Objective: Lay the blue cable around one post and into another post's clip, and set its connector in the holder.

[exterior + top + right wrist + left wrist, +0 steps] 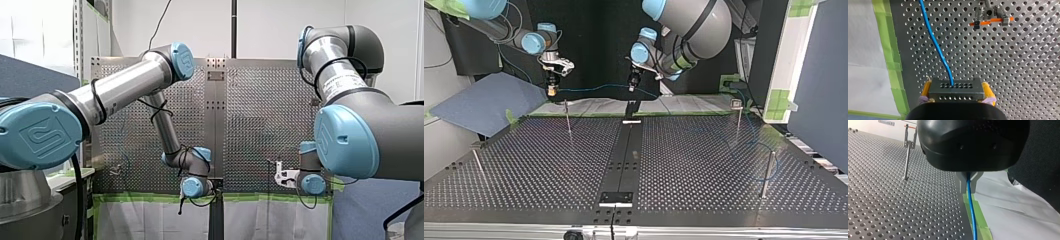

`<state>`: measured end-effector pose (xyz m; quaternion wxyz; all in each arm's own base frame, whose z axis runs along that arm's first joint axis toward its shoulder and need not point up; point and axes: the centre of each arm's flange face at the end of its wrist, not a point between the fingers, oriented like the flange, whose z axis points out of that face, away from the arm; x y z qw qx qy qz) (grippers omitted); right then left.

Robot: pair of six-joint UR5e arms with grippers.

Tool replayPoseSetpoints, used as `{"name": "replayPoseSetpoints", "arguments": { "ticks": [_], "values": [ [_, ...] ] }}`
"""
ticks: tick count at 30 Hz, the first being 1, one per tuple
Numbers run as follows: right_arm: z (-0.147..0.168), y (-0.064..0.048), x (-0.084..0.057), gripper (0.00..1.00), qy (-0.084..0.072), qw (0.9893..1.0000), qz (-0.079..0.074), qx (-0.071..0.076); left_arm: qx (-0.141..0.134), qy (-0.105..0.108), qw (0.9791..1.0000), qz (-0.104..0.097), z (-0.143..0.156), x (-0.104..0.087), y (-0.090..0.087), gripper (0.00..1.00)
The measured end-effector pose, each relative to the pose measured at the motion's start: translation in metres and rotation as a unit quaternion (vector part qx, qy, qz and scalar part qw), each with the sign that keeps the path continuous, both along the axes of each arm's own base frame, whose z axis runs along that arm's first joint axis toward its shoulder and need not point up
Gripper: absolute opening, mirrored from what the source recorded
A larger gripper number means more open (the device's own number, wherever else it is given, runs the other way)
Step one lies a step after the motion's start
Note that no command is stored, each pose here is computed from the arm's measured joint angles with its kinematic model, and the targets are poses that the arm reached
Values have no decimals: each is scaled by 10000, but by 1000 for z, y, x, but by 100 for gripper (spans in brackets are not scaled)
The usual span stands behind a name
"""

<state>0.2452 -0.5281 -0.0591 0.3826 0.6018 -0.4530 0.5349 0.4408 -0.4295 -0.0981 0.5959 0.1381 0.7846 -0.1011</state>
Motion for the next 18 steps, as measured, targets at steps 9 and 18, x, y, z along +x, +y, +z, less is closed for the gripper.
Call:
{"name": "replayPoseSetpoints", "arguments": {
  "ticks": [9, 18],
  "values": [
    [0, -1, -1, 0, 2, 10000, -12, -8, -83, -54, 9997, -224, 1, -3, -9, 0],
    [1, -9, -20, 0, -37, 9998, -205, 17, -414, -214, 9970, -624, 13, -10, -48, 0]
  ]
}}
